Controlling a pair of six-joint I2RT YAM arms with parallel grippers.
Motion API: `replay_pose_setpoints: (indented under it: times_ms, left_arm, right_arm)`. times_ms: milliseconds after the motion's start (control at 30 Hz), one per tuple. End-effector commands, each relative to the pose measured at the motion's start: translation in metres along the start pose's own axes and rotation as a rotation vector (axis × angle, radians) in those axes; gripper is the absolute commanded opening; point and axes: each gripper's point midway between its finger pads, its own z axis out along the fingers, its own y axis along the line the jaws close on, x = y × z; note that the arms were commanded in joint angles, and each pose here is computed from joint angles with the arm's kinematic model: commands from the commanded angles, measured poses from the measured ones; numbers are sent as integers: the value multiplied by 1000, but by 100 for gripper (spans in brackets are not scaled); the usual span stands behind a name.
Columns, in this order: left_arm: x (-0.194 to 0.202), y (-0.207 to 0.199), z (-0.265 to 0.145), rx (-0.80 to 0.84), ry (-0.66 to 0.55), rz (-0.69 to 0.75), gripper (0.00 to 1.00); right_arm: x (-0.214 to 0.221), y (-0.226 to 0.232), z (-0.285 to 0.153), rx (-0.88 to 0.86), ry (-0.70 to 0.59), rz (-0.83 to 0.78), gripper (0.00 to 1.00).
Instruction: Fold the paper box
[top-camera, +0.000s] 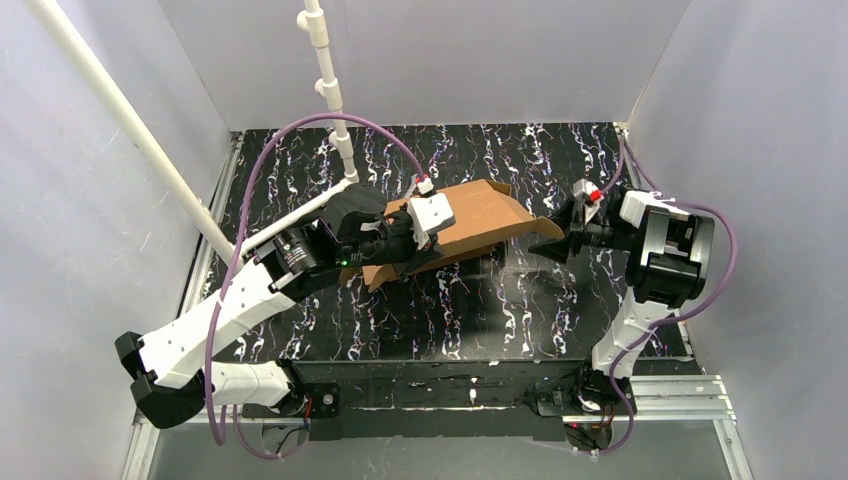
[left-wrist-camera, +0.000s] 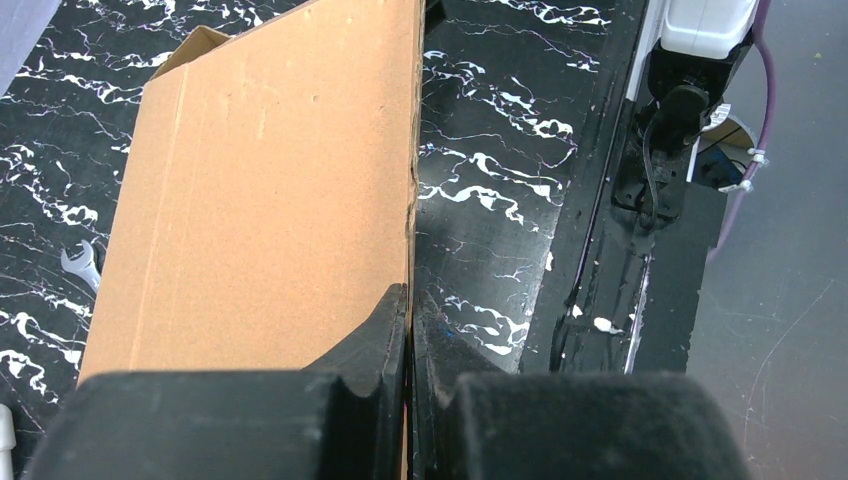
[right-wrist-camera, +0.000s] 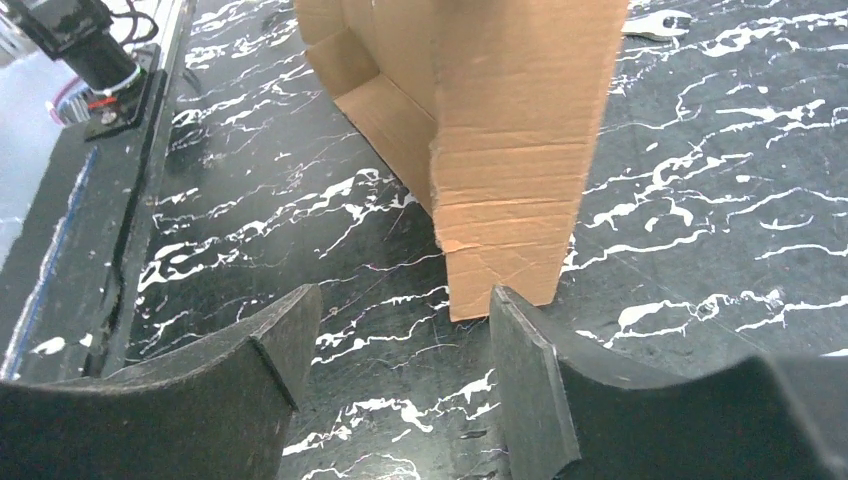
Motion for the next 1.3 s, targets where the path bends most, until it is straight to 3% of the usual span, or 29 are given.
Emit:
replay_pose_setpoints:
  times_ms: [0,100,267,367,467,533,600,700,833,1133,1267]
  left_arm:
    - [-13,0,-10,-8,-31,23,0]
    - [-13,0,-11,-11,-31,27,0]
    - [-14,0,-11,-11,-33,29,0]
    - [-13,1,-13,-18,-35,30,0]
    - [-12,1,-14,-21,-34,33,0]
    - [-12,1,-13,-18,-35,33,0]
    - [-12,0,-13,-16,-37,33,0]
    - [-13,0,-13,-16,-41,34,0]
    - [-12,0,-14,-18,-41,33,0]
    - [-12,1,-15,-25,-50,26,0]
    - [-9,1,-14,-27,-41,20,0]
  right_arm:
    - [-15,-6,-6,8,13,134,71]
    - [-12,-17,-15,20,50,141,70]
    - [4,-40,-28,24,197,367,69]
    - [3,-51,-37,74,225,405,68]
    - [9,-80,-49,261,268,494,69]
    - [9,-109,-62,468,294,456,72]
    - [-9,-125,-69,588,265,368,74]
    - [-23,-126,-65,617,203,288,75]
    - [-58,-130,-50,648,32,52,76]
    - [-69,-130,21,529,-103,30,73]
    - [-76,-137,30,476,-147,8,71]
